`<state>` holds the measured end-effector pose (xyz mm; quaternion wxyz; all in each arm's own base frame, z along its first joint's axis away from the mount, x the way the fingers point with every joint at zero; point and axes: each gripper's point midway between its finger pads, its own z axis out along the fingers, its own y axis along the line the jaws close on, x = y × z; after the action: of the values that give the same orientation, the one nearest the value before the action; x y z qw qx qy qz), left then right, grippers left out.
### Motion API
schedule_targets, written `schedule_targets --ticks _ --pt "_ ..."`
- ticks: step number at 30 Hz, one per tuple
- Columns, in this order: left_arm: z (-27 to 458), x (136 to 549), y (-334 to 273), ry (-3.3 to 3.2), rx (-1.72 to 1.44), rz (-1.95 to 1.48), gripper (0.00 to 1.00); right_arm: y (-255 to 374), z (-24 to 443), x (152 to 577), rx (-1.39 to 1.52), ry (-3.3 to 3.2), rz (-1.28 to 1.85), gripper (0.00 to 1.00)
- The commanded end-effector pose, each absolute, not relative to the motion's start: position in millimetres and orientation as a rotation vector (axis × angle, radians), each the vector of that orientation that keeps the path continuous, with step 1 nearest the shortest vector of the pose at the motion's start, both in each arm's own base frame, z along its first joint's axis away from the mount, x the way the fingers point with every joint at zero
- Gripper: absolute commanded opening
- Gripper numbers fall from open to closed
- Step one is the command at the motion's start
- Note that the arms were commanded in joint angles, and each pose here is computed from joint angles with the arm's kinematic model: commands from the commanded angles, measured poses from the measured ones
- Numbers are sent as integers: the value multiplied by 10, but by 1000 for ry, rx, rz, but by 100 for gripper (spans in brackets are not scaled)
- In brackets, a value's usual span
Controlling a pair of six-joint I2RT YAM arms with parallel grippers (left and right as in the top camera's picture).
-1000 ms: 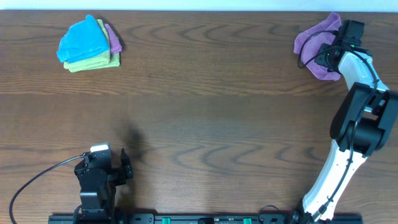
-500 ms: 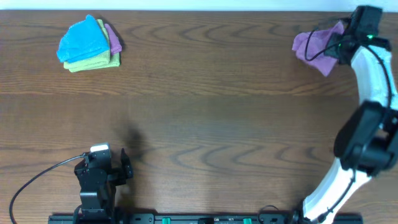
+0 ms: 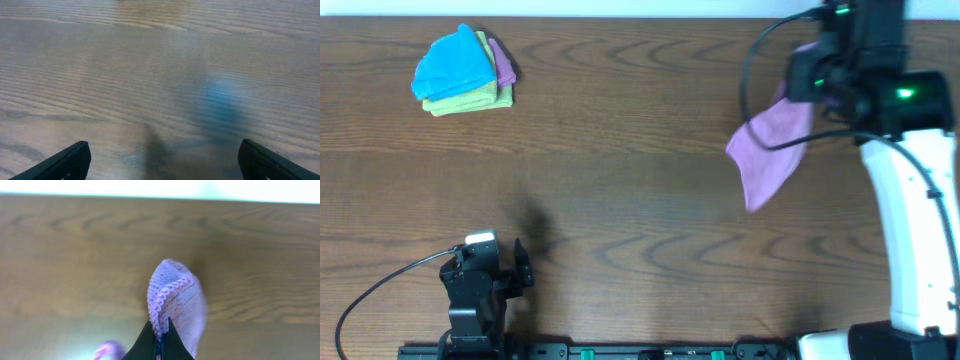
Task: Fold the cloth
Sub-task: 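Lift the pink cloth with the right gripper and carry it to center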
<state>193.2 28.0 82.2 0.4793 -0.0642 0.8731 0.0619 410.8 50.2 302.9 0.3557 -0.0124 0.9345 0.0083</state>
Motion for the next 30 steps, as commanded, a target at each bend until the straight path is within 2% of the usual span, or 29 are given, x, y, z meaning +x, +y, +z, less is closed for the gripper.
schedule_targets --ticks 1,7,10,18,23,30 --pt "787 1930 276 2136 -142 158 95 989 3023 3993 -176 2425 90 1" --pt "787 1930 276 2136 -142 158 95 1883 2993 3612 -415 2425 205 1" --pt "787 1930 276 2136 -142 158 95 2015 3005 3542 -433 2410 179 1" --pt "787 1930 276 2136 -142 158 95 2734 3135 3376 -530 2321 432 1" --pt "787 1930 276 2136 -142 158 95 3030 3143 3234 -548 2289 428 1" --pt "787 1930 276 2136 -142 158 95 3335 2751 3506 -536 2319 422 1"
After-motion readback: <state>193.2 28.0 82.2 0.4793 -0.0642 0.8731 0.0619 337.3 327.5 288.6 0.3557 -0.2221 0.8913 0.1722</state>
